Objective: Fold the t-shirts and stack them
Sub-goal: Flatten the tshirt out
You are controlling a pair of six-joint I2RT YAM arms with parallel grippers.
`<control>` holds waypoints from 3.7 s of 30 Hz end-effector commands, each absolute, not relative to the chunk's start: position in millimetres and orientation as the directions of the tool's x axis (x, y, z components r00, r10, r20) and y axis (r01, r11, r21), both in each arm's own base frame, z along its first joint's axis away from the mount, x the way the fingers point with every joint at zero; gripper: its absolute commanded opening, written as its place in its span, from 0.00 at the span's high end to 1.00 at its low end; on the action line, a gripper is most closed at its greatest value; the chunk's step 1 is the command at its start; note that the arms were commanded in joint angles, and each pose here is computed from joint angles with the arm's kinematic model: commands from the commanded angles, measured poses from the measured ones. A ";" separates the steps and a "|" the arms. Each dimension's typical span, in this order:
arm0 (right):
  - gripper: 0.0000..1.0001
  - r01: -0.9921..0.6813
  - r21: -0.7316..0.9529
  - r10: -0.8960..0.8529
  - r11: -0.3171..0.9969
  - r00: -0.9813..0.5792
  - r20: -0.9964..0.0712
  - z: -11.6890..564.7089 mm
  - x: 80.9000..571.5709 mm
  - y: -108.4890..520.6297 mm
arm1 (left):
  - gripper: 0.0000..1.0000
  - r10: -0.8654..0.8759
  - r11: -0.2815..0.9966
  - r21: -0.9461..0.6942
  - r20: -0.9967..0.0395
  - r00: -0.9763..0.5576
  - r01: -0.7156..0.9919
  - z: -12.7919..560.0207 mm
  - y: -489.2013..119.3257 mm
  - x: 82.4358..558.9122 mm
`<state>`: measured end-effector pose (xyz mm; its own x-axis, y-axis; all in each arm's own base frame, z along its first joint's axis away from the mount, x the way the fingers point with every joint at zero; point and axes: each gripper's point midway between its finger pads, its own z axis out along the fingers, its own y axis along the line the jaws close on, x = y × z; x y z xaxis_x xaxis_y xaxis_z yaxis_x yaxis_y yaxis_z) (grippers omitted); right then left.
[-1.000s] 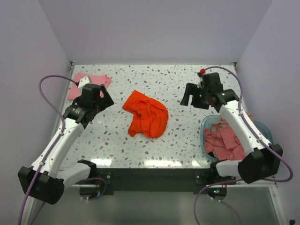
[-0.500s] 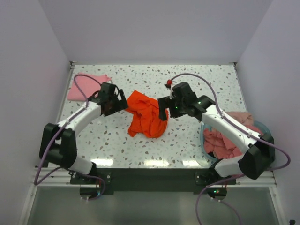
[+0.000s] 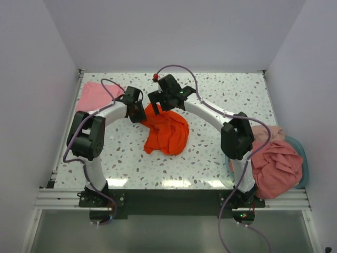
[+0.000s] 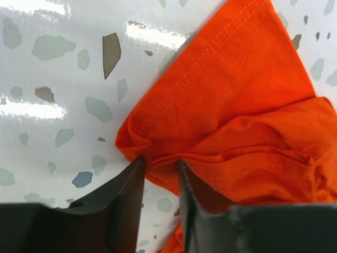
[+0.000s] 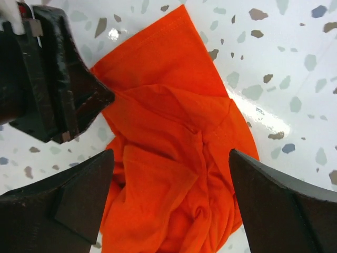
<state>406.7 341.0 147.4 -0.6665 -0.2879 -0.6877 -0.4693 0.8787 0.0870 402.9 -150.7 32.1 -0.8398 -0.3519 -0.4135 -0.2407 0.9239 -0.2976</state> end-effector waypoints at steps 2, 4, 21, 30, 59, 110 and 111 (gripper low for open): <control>0.08 -0.547 -0.005 -0.414 0.837 -0.627 -0.660 130.6 422.5 347.6 | 0.73 -0.349 0.922 -0.320 -0.437 -0.829 -0.220 37.7 -157.1 419.9; 0.10 -0.565 -0.021 -0.436 0.825 -0.613 -0.658 125.4 427.1 350.9 | 0.96 -0.348 0.923 -0.312 -0.432 -0.832 -0.225 37.2 -155.8 418.1; 0.50 -0.568 -0.123 -0.527 0.814 -0.632 -0.568 55.6 445.2 343.8 | 1.00 -0.378 0.922 -0.308 -0.589 -0.714 -0.234 100.4 -126.1 395.2; 1.00 -0.574 -0.071 -0.472 0.816 -0.588 -0.657 99.8 440.2 348.9 | 1.00 -0.379 0.922 -0.320 -0.631 -0.677 -0.218 123.2 -122.0 394.6; 1.00 -0.939 0.030 0.180 0.344 0.034 -0.983 613.3 197.1 287.1 | 1.00 -0.513 0.780 -0.356 -0.835 0.200 0.515 639.9 -114.6 251.8; 0.01 -0.492 0.346 -0.214 0.799 -0.770 -0.602 103.9 321.7 356.1 | 0.00 -0.334 0.902 -0.409 -0.462 -0.821 -0.137 78.4 -156.2 276.2; 0.01 -0.492 0.351 -0.221 0.797 -0.777 -0.589 98.3 318.1 360.2 | 0.00 -0.336 0.896 -0.425 -0.453 -0.826 -0.132 74.9 -158.3 271.3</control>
